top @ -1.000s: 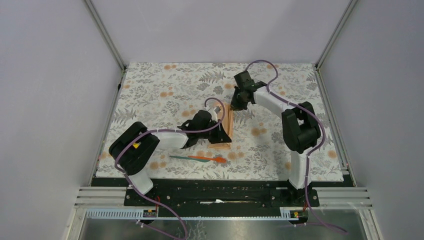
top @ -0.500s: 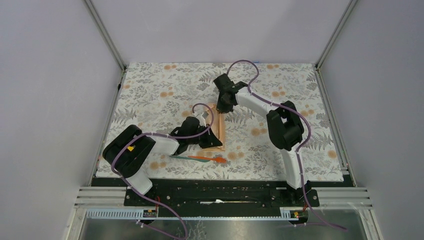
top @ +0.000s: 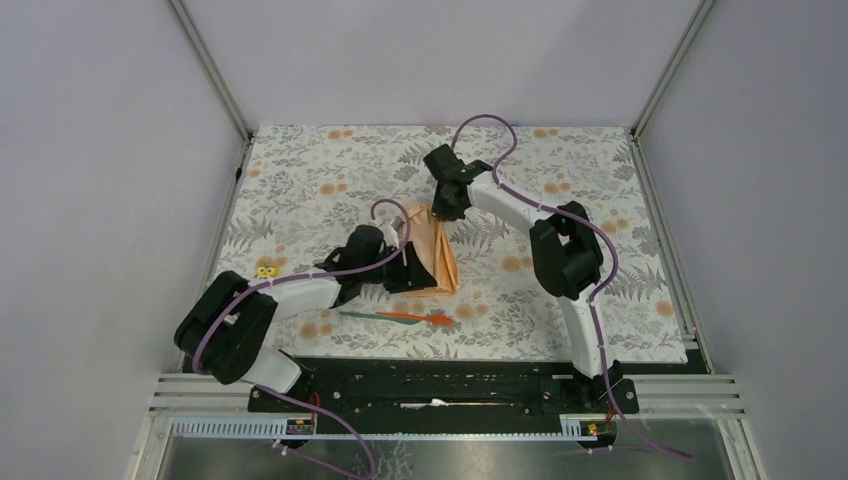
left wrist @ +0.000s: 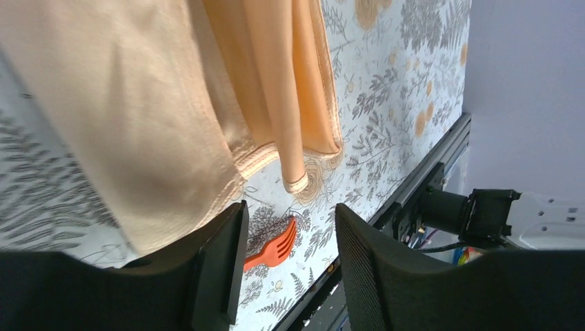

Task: Fold the napkin into a case and place the utensils inside
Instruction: Fold the 2/3-rectangle-folded napkin at the center of the board.

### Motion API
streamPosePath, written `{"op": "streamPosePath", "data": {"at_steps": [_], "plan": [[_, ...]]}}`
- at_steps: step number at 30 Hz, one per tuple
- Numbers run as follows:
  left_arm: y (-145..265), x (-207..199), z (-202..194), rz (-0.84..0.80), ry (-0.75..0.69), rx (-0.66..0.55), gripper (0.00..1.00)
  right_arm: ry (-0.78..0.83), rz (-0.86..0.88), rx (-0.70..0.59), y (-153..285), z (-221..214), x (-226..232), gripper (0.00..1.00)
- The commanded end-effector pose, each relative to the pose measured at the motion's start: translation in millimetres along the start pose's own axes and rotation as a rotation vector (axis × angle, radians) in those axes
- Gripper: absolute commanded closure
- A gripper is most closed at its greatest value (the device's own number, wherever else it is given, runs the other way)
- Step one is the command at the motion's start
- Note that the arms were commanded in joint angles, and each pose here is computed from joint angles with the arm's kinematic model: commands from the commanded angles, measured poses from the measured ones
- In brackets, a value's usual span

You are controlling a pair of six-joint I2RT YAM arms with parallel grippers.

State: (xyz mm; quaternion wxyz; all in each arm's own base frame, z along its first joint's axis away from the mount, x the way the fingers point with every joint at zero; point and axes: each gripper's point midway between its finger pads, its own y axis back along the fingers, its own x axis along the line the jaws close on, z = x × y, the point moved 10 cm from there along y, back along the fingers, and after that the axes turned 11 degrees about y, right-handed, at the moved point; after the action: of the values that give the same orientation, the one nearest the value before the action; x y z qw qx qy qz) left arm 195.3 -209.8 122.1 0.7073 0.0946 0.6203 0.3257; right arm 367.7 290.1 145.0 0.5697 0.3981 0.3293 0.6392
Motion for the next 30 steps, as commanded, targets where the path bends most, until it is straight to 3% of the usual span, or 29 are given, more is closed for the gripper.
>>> {"op": "streamPosePath", "data": {"at_steps": [1,4,8,12,17,30], "plan": [[26.0,-11.7,21.9,-0.064,-0.022,-0.051,0.44,-0.019,-0.035,-0.040,4.3,7.0,5.3,1.00],[35.7,-10.2,39.1,-0.037,0.019,-0.117,0.43,-0.019,-0.032,-0.038,4.3,6.4,8.5,1.00],[31.0,-8.6,72.8,-0.069,0.100,-0.205,0.51,-0.014,-0.037,-0.040,4.0,4.7,10.9,1.00],[3.1,-2.0,107.1,-0.069,0.140,-0.234,0.71,-0.013,-0.035,-0.037,2.8,3.2,13.5,1.00],[-36.7,17.5,130.6,-0.025,0.172,-0.205,0.87,-0.009,-0.033,-0.040,3.6,4.3,17.4,1.00],[-67.3,63.5,125.3,0.141,0.224,-0.125,0.95,-0.020,0.070,0.008,-7.0,-5.1,47.8,1.00]]}}
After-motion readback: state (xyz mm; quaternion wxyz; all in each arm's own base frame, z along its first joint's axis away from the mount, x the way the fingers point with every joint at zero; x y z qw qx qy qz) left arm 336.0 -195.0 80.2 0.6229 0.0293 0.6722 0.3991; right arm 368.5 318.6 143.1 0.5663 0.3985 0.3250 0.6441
